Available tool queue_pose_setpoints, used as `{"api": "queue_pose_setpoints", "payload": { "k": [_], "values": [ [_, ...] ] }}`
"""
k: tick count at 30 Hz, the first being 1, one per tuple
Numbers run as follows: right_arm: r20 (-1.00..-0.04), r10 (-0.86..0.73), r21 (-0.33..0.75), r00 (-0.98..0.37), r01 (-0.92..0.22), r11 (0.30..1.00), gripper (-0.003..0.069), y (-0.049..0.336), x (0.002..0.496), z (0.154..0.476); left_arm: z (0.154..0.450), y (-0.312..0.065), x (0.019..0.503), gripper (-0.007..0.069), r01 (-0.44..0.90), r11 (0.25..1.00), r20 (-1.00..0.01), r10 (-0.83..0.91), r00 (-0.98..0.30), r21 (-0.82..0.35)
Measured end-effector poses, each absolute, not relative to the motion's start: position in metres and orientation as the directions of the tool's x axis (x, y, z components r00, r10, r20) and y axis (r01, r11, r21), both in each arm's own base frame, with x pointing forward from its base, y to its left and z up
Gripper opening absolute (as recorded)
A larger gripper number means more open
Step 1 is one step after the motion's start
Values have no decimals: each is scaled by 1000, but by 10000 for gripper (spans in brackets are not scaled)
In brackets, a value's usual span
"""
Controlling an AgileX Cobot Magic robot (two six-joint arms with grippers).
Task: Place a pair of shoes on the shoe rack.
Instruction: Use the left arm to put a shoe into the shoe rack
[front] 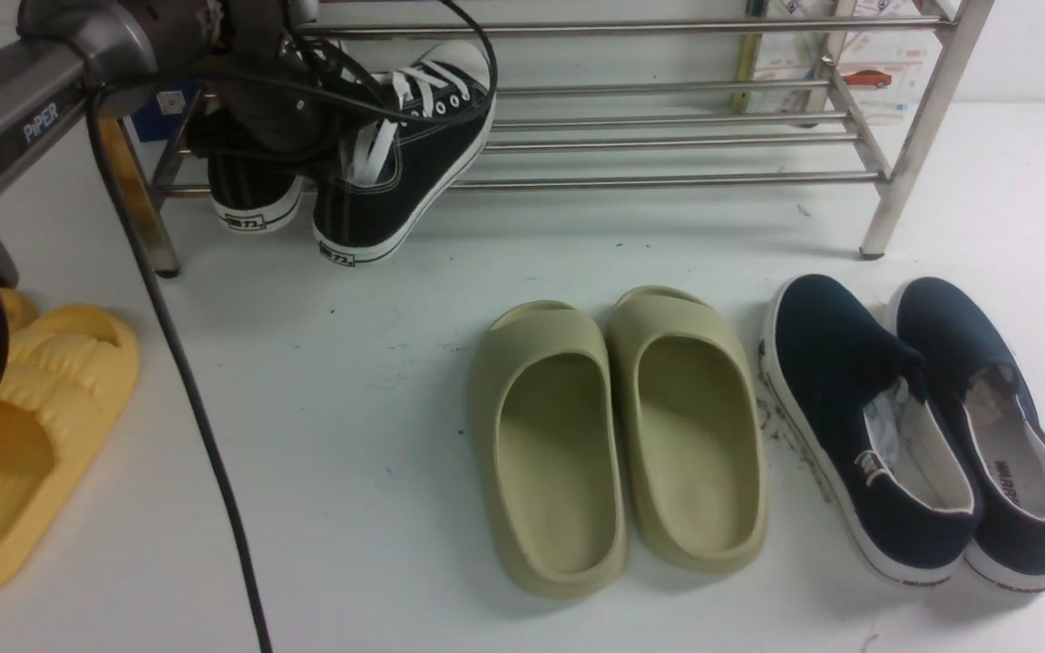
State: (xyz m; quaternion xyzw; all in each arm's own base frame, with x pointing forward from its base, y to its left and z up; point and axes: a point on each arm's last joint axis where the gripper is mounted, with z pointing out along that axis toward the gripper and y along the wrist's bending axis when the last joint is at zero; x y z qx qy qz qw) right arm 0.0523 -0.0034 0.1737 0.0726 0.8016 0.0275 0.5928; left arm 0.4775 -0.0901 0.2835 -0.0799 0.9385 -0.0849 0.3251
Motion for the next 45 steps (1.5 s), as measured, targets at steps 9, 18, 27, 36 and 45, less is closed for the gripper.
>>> {"api": "queue_pose_setpoints", "payload": {
  "k": [9,18,27,36,45],
  "values": [
    [-946,149,130,-287,84,988,246,-3,52,174,286,-89,479,-8,-116,965,-604,-238,-761,-235],
    [-946,148,129,-287,84,988,246,-3,52,174,287,-90,483,9,-116,958,-628,-260,-734,-261],
    [-946,148,129,-287,84,988,246,-3,52,174,279,-92,489,128,-156,937,-617,-326,-716,-314],
    [-946,148,129,-287,84,988,246,-3,52,174,287,-91,486,300,-157,937,-617,-326,-716,-313],
    [-946,148,129,-287,84,988,246,-3,52,174,327,-84,454,284,-102,970,-592,-215,-777,-219]
  ]
}}
